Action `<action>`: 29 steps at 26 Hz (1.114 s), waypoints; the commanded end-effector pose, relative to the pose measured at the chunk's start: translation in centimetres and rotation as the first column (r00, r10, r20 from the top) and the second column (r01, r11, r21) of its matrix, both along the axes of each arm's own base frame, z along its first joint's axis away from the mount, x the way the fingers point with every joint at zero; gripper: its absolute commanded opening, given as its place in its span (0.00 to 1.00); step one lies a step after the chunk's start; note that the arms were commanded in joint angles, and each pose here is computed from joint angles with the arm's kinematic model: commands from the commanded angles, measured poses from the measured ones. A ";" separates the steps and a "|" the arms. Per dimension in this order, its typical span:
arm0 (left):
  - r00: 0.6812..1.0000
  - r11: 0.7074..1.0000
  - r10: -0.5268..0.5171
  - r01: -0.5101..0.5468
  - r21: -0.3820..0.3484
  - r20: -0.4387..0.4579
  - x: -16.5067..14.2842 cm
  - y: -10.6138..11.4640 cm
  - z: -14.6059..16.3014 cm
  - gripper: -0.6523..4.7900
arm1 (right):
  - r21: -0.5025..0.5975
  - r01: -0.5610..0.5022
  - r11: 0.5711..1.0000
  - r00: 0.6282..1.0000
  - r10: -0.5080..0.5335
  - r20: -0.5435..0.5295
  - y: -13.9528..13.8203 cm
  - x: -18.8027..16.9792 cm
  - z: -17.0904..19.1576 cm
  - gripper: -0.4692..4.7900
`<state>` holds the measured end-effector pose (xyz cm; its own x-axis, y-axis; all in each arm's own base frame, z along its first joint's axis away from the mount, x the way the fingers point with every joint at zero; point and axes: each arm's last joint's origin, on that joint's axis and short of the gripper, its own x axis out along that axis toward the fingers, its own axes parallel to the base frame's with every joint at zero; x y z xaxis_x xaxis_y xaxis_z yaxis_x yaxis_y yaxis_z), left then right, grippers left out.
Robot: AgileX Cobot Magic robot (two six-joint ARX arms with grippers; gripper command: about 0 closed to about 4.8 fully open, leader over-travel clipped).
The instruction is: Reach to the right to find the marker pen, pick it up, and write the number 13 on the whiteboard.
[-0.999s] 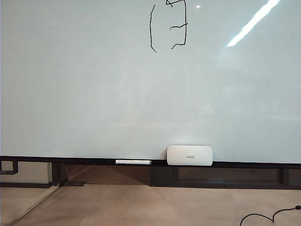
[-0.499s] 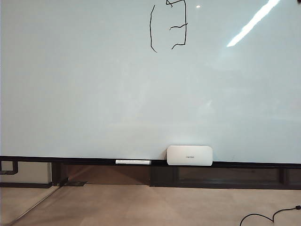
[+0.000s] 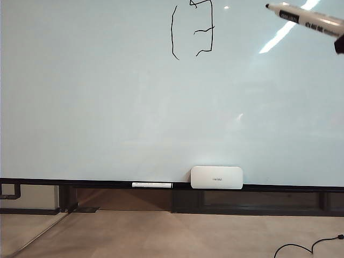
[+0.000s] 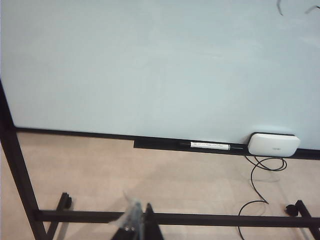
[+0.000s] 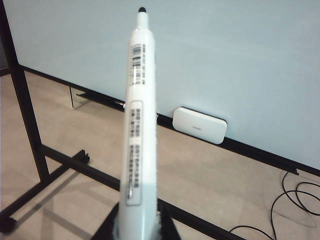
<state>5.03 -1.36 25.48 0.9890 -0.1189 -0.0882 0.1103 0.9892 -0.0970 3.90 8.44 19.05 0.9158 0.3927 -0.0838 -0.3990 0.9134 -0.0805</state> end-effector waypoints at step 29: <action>1.000 0.999 -0.031 0.031 0.040 -0.004 3.0 -1.5 -6.2 0.11 | -0.117 0.000 0.993 1.000 -0.003 -0.026 -0.1 0.0 -2.0 0.08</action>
